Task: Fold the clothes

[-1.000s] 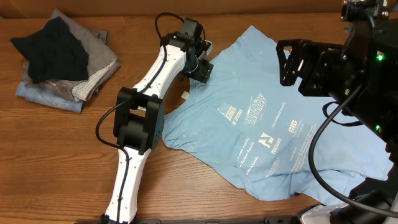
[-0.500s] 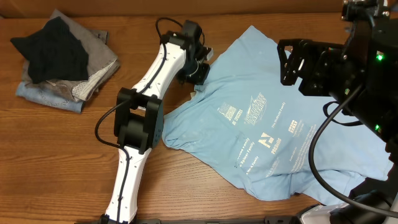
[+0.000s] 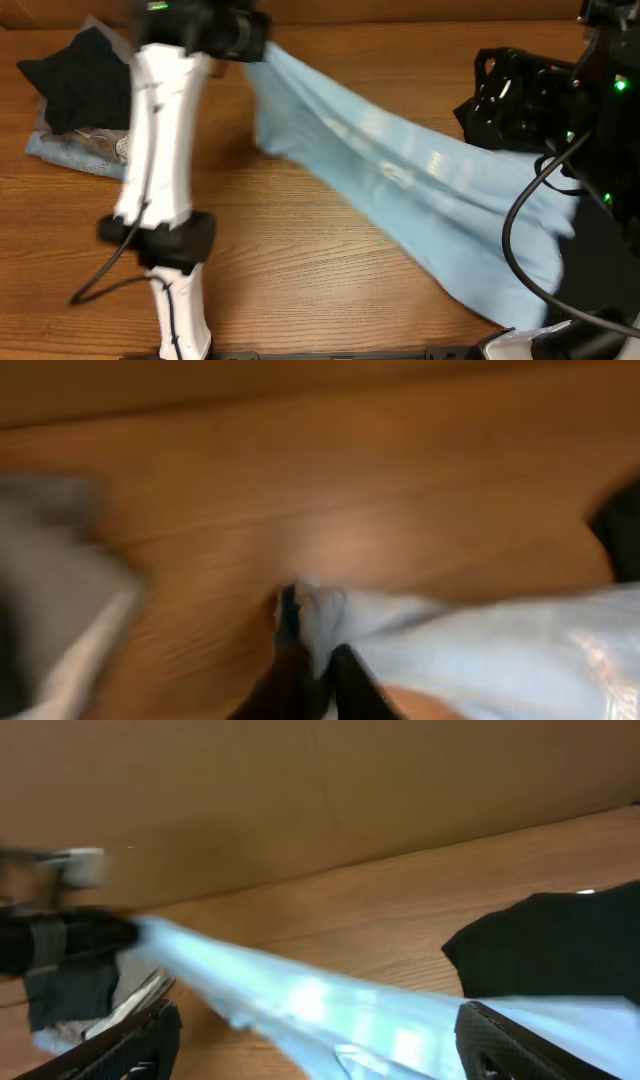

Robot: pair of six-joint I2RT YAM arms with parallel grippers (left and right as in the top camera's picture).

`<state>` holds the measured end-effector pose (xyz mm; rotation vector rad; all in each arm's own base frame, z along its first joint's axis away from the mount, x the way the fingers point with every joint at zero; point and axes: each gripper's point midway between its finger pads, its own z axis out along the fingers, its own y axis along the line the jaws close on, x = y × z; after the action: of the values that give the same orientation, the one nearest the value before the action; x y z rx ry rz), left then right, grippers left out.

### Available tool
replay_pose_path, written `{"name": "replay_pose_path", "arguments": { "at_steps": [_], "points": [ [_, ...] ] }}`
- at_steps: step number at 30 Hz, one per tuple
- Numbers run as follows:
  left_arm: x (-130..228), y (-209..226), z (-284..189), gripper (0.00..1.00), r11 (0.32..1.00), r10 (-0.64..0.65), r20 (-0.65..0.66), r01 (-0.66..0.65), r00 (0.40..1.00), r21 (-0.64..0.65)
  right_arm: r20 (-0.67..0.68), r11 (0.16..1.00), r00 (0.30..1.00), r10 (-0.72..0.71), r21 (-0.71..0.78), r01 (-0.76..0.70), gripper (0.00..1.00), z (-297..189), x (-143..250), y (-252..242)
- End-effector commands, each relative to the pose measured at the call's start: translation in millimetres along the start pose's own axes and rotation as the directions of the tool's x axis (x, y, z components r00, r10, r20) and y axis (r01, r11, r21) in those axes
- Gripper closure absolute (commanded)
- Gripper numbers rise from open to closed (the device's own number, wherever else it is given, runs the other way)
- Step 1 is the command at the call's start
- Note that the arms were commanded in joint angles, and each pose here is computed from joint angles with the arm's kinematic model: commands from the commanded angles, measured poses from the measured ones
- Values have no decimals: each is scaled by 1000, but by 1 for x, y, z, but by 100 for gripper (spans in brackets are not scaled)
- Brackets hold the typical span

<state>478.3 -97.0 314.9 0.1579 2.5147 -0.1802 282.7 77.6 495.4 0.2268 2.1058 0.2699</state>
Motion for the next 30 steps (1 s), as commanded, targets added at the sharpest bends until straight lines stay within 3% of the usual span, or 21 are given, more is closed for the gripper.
{"name": "replay_pose_path", "arguments": {
  "at_steps": [1, 8, 13, 17, 22, 26, 30],
  "points": [
    [4, 48, -7, 67, 984, -58, -6, 56, 998, -171, 32, 999, 999, 27, 46, -28, 6, -1, -8, -13],
    [16, 67, -4, 41, 977, -78, -58, 65, 995, -202, 20, 975, 992, 128, 181, -130, 2, 23, -15, -55],
    [25, 67, -16, 40, 977, -83, -82, 65, 993, -203, -98, 937, 973, 211, 302, -173, 2, 67, 3, -96],
    [37, 53, -31, 49, 988, -85, -110, 69, 990, -140, -207, 881, 927, 313, 429, -202, 2, 112, 27, -144],
    [38, -21, -32, 59, 974, 25, -124, 4, 992, 225, -326, 832, 831, 450, 491, -258, 5, 168, 60, -203],
    [52, -54, -6, 72, 962, 122, -190, -69, 974, 263, -385, 829, 770, 509, 459, -318, 5, 206, 79, -243],
    [78, -85, 39, 84, 953, 195, -305, -107, 932, 283, -419, 775, 681, 601, 515, -367, 9, 225, 109, -284]
  ]
}}
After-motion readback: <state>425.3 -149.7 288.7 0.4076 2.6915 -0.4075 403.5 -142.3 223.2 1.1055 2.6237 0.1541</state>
